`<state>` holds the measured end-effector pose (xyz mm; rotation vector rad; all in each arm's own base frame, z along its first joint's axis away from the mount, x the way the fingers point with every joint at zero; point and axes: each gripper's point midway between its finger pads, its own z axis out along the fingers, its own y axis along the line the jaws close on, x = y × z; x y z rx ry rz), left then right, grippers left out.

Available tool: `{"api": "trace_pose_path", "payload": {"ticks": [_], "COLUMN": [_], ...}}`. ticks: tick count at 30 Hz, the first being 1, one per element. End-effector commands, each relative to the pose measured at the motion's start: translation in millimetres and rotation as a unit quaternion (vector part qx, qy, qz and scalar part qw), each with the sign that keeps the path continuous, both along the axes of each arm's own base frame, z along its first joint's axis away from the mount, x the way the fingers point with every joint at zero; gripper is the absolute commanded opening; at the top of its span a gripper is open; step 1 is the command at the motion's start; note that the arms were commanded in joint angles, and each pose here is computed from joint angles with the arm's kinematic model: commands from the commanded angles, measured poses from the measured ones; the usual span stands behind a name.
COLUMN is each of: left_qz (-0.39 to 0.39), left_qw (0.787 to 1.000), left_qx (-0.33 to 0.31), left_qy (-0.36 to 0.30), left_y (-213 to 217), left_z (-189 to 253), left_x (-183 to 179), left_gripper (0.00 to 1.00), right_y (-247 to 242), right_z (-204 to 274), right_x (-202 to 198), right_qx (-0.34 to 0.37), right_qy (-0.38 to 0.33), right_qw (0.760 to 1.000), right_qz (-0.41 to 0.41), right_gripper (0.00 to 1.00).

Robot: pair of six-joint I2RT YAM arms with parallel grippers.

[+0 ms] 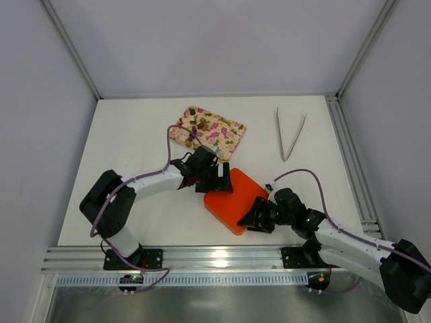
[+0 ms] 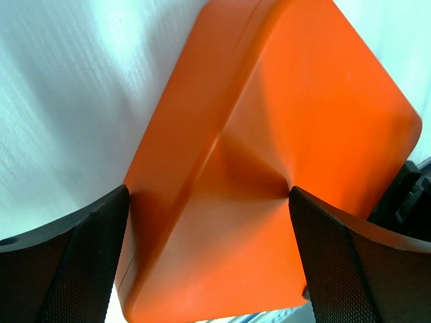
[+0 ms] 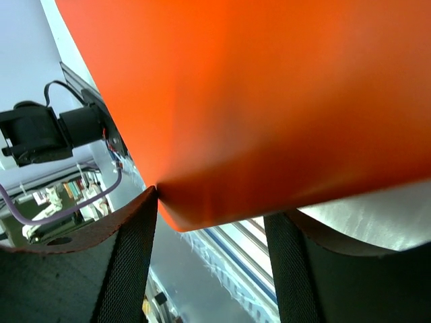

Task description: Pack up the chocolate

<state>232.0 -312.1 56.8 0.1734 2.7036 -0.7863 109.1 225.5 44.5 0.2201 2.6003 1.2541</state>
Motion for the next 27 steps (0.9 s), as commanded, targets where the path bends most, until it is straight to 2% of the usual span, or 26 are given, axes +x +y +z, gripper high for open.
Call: {"api": "trace_pose_path", "payload": {"ticks": [1, 4, 5, 7, 8, 11, 15, 20, 27], "left_qz": [-0.037, -0.039, -0.040, -0.045, -0.044, -0.052, -0.067, -0.079, -0.094], "left_qw": [0.995, 0.995, 0.995, 0.995, 0.994, 0.994, 0.993, 0.992, 0.992], "left_qx": [0.010, 0.015, 0.018, 0.021, 0.028, 0.032, 0.047, 0.054, 0.048], "left_qy": [0.096, 0.094, 0.094, 0.090, 0.093, 0.086, 0.084, 0.085, 0.067], "left_y": [-9.6, -9.0, -8.6, -8.4, -5.4, -6.0, -2.8, -0.9, -7.1], "left_z": [-27.5, -26.3, -25.5, -22.3, -22.9, -16.8, -10.1, -4.6, 15.2], "left_x": [-60.0, -58.8, -58.7, -56.2, -56.0, -47.0, -38.0, -31.8, -15.6], "left_gripper": [0.91, 0.91, 0.91, 0.92, 0.93, 0.95, 0.97, 0.98, 0.99], "right_y": [-13.9, -13.5, -16.2, -18.6, -18.4, -25.9, -42.5, -66.1, -75.4], "right_z": [-20.9, -12.0, -11.8, -2.1, 6.4, 20.2, 31.2, 34.6, 32.8], "right_x": [17.8, 21.4, 20.4, 24.5, 29.0, 36.5, 47.5, 63.5, 79.6], "right_qx": [-0.057, -0.053, -0.060, -0.062, -0.063, -0.072, -0.079, -0.080, -0.086], "right_qy": [-0.044, -0.057, -0.055, -0.070, -0.079, -0.093, -0.099, -0.096, -0.096], "right_qw": [0.997, 0.996, 0.996, 0.995, 0.994, 0.991, 0.989, 0.985, 0.982], "right_qz": [-0.033, -0.037, -0.038, -0.045, -0.049, -0.060, -0.082, -0.116, -0.140], "right_gripper": [0.34, 0.39, 0.49, 0.58, 0.67, 0.75, 0.79, 0.80, 0.80]}}
